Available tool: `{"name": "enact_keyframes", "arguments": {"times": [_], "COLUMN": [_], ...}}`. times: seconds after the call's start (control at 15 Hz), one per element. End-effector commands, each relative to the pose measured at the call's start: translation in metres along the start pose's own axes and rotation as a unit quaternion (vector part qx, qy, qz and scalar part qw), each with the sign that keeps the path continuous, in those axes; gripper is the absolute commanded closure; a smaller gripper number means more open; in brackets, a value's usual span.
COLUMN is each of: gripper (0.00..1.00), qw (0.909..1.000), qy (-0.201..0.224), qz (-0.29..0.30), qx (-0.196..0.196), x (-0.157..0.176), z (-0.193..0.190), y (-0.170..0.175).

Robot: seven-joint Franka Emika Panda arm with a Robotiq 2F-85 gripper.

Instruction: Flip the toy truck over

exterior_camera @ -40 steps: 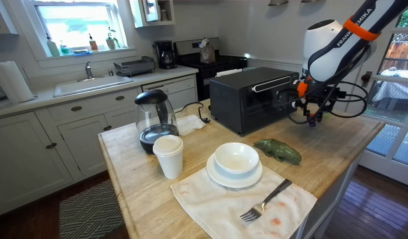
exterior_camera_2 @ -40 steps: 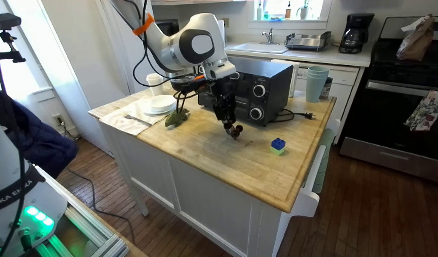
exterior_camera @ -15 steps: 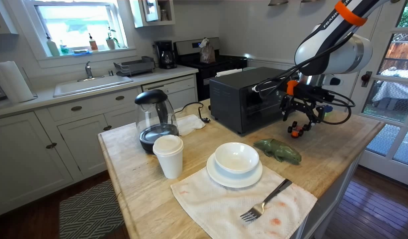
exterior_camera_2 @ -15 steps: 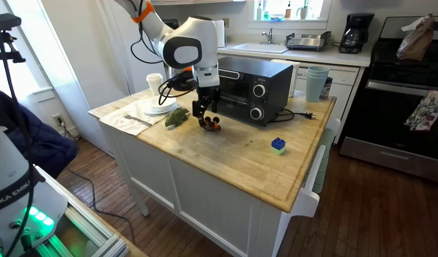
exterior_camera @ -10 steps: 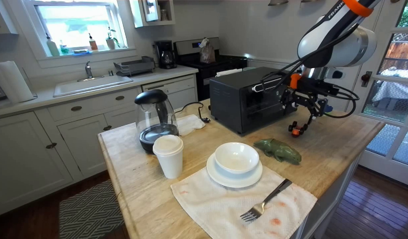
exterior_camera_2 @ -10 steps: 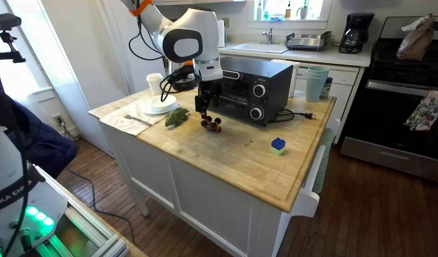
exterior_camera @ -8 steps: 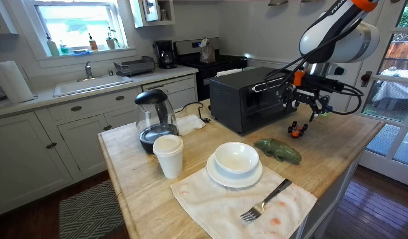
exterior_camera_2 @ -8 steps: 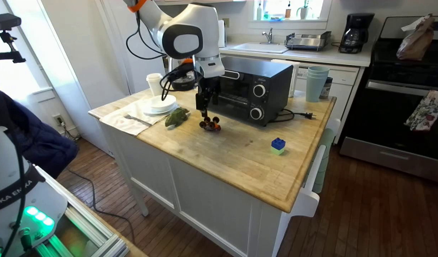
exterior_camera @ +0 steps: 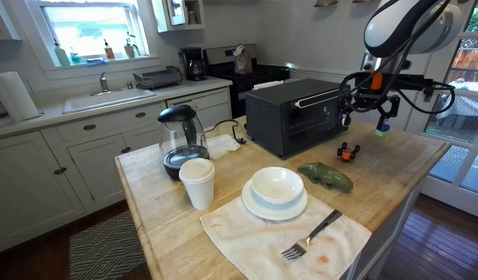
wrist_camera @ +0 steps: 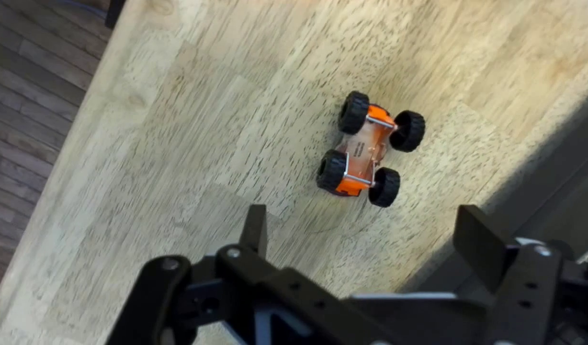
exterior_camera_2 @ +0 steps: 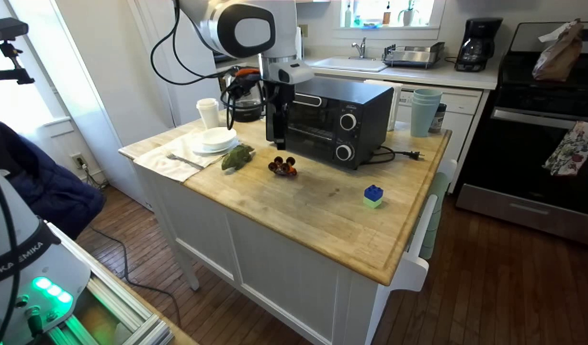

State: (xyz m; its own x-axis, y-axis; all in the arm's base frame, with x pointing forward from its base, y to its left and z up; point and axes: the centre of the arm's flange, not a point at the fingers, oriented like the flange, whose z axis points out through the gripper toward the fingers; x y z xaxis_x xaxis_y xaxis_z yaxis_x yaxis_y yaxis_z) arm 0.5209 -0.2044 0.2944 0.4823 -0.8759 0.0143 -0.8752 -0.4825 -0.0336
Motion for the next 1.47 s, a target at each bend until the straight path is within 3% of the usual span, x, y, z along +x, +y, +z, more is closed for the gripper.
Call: {"name": "enact_keyframes", "arguments": {"times": [0.0,0.2,0.47,1.4], "gripper": [0.00,0.00,0.00,0.00], "qw": [0.9962,0.9908,0.9877,0.9881], "qy": [0.003,0.000,0.005,0.021], "qz": [-0.086,-0.135,-0.156,-0.152], "qx": [-0.012,-0.003,0.002,0.011], "x": [-0.003,-0.004,-0.001,0.010], "z": [-0.016,-0.023,-0.030,-0.040], "y": [0.011,0.011,0.012,0.013]}}
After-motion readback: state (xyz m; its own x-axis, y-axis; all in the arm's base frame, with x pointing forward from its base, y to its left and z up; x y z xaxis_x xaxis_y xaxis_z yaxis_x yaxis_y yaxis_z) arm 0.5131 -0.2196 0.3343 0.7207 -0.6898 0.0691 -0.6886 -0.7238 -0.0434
